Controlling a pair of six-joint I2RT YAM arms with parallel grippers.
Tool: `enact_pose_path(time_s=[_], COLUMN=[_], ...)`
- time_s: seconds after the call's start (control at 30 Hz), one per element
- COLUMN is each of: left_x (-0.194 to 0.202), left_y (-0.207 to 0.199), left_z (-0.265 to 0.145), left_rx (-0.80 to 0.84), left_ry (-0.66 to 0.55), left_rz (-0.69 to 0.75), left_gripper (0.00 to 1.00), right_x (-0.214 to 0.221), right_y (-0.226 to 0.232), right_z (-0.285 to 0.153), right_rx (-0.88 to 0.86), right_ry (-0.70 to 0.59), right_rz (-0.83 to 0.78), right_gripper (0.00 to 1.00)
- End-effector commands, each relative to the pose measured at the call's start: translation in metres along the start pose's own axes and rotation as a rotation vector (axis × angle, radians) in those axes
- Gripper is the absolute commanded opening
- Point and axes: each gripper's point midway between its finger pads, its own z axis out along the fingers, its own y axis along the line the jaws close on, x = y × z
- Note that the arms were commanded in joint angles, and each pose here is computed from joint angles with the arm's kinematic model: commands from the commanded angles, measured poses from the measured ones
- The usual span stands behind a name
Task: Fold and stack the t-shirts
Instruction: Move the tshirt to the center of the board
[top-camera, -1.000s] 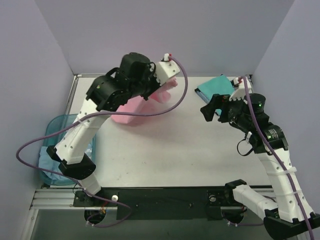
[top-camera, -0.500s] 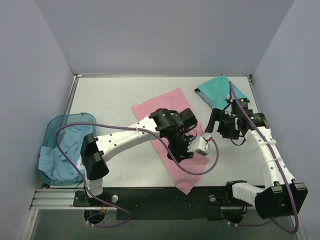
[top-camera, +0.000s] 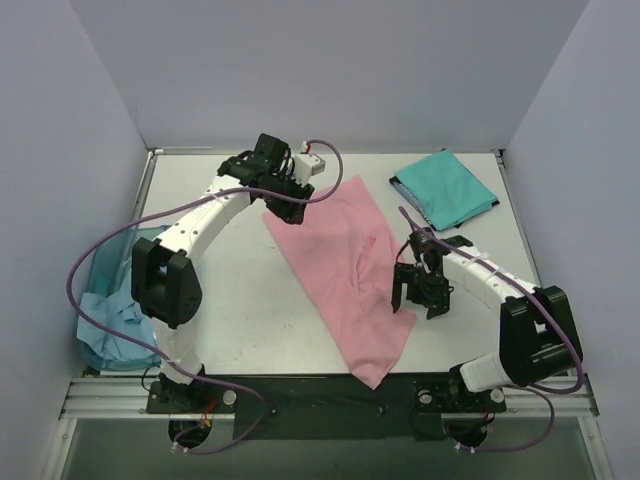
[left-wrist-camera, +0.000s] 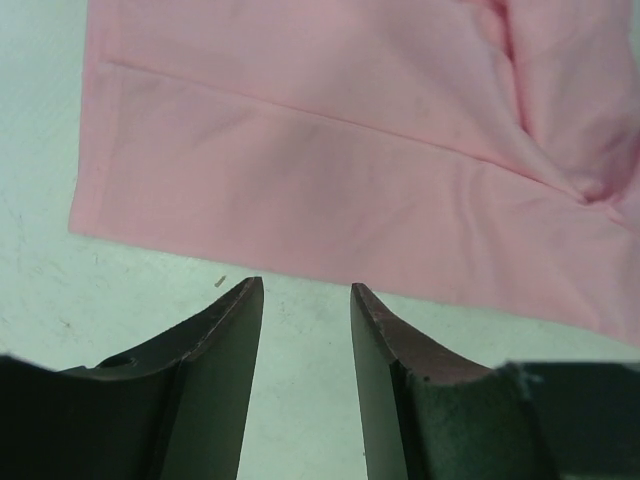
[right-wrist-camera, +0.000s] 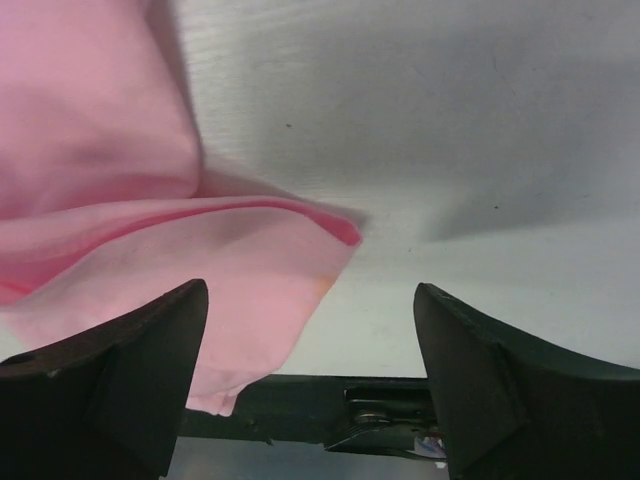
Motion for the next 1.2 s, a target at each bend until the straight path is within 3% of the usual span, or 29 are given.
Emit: enact_pose_path(time_s=[0.0, 0.1, 0.17, 0.2, 0.27, 0.4, 0.57, 0.67, 0.7, 0.93, 1.17], left_x=[-0.014, -0.018, -0.02, -0.021, -0.031, -0.033, -0.033, -0.014, -0.029, 0.044, 0.059], left_y=[0.042, 0.048, 0.047, 0.047, 0.041, 0.038, 0.061, 0.072, 0.08, 0.083, 0.1], left_z=[0.023, 0.034, 0.04, 0.044, 0.047, 0.058, 0.086, 0.112, 0.108, 0.127, 0.132], left_rx=[-0.135, -0.141, -0.115, -0.094, -0.011, 0.119, 0.111, 0.155, 0.131, 0.328, 0.33], left_ry=[-0.035, -0.026, -0.021, -0.019, -0.04, -0.056, -0.049, 0.046, 0.031, 0.28, 0.324], left_rz=[-0.167, -0.178, -0.173, -0.138, -0.015, 0.377, 0.659, 0.701, 0.722, 0.831, 0.87], left_gripper=[0.5, 0.5, 0.5, 0.5, 0.5, 0.49, 0.48, 0.48, 0.49, 0.47, 0.47], right_x=[0.015, 0.014, 0.017, 0.019, 0.015, -0.021, -0.078, -0.094, -0.097, -0.129, -0.132], right_y=[-0.014, -0.007, -0.001, -0.002, -0.01, -0.038, -0.063, -0.073, -0.075, -0.072, -0.07], right_z=[0.017, 0.037, 0.047, 0.051, 0.049, 0.024, -0.013, -0.019, -0.02, -0.033, -0.037], right_rx=[0.068, 0.039, 0.023, 0.034, 0.055, 0.058, 0.049, 0.06, 0.072, 0.066, 0.078], right_ry=[0.019, 0.034, 0.091, 0.113, 0.09, -0.008, -0.082, -0.063, -0.043, -0.076, -0.083], right_rz=[0.102, 0.125, 0.128, 0.13, 0.14, 0.227, 0.232, 0.21, 0.191, 0.159, 0.161], right_gripper=[0.74, 0.62, 0.4, 0.18, 0.0, 0.0, 0.0, 0.0, 0.0, 0.0, 0.0])
